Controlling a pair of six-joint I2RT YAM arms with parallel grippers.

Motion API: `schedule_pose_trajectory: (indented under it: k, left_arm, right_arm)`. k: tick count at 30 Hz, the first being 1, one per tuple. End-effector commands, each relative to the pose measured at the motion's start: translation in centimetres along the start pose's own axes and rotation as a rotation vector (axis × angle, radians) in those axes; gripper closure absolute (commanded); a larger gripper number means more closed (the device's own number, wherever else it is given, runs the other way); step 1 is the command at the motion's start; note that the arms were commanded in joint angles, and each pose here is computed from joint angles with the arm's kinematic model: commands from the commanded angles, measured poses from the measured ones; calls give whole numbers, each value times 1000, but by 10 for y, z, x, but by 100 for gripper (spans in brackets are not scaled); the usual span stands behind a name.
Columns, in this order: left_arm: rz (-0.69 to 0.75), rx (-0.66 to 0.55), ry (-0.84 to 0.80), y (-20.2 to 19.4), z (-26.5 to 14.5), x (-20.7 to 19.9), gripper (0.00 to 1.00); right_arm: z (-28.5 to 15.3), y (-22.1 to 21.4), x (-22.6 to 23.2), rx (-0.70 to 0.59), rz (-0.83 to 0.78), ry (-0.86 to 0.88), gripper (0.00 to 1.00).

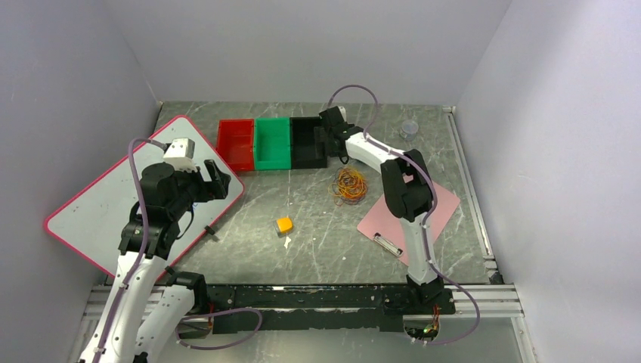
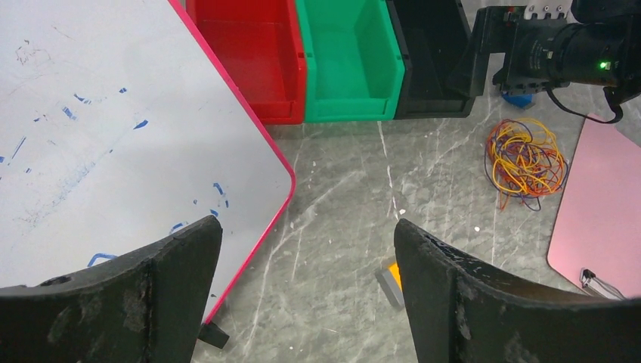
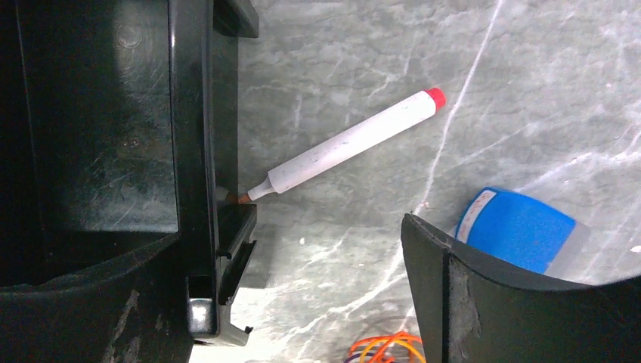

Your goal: Untangle the cables

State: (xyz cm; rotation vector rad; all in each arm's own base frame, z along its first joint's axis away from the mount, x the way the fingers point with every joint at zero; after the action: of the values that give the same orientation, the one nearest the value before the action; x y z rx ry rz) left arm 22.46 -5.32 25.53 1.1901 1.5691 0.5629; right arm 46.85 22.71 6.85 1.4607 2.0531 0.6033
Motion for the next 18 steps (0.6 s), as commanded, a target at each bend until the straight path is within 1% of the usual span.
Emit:
schedule_pose_trajectory:
  k: [1, 5, 9, 18]
  left_arm:
    - [1, 15, -24, -2, -1, -4, 12]
    - [2, 29, -29, -4, 2, -5, 12]
    - [3, 46, -36, -6, 5, -6, 12]
    - [6, 95, -62, -11, 15, -8, 13]
  right_arm:
    - [-2, -2, -31, 32, -56, -45, 12]
    - [-2, -6, -48, 46, -34, -71, 11]
    - [-1, -9, -70, 57, -2, -92, 8]
    - [-2, -17, -110, 86, -3, -91, 3]
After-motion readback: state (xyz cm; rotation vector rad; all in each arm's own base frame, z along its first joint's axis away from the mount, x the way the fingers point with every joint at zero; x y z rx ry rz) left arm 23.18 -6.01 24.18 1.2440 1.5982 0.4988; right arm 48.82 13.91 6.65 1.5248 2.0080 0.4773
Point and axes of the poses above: each gripper's point midway between its finger pads, its own z axis out along the fingers, its own x axis along the line the jaws close on, y = z × x, the point moved 4 cm from there along -z, back along the fingers, and after that the axes turned 12 degrees about -z, right-handed, at the moved point
